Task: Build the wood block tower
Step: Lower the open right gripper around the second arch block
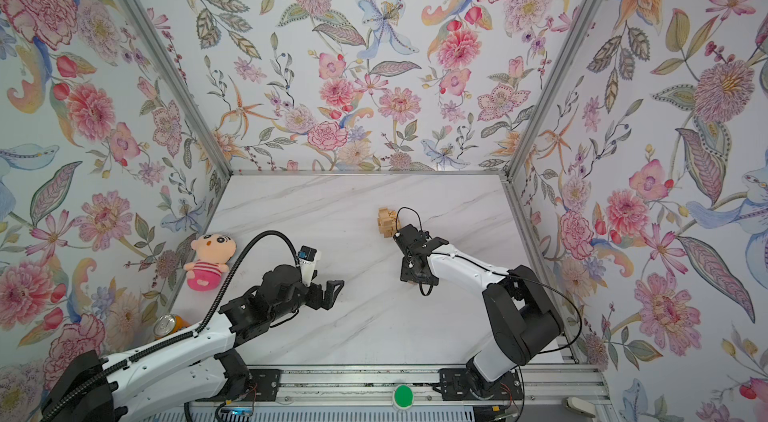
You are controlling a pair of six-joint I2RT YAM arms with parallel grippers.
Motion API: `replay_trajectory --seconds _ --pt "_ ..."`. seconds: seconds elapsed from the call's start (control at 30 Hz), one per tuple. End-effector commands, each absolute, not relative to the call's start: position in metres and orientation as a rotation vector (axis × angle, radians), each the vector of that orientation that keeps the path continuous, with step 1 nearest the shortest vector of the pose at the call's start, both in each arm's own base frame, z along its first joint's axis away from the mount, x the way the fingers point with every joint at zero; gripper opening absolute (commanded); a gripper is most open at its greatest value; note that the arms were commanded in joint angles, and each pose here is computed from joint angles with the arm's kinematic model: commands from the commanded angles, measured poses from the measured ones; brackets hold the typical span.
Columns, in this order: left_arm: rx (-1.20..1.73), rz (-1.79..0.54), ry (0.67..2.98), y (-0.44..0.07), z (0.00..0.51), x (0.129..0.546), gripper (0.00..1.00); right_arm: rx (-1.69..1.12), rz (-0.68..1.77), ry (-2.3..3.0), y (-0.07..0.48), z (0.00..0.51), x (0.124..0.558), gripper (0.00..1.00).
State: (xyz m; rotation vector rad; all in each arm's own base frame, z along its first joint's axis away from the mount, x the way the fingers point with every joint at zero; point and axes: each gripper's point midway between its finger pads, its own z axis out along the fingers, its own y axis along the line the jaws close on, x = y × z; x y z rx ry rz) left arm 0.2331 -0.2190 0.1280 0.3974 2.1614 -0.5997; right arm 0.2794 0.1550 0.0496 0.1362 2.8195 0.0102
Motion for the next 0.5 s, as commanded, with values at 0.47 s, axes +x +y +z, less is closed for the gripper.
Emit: replay_trajectory --seconds 0.47 --pt "0.341 -0.549 2.141 -0.212 0.145 0.244 0.99 0.050 -0.029 2.885 0.158 0.029 0.282 0.56"
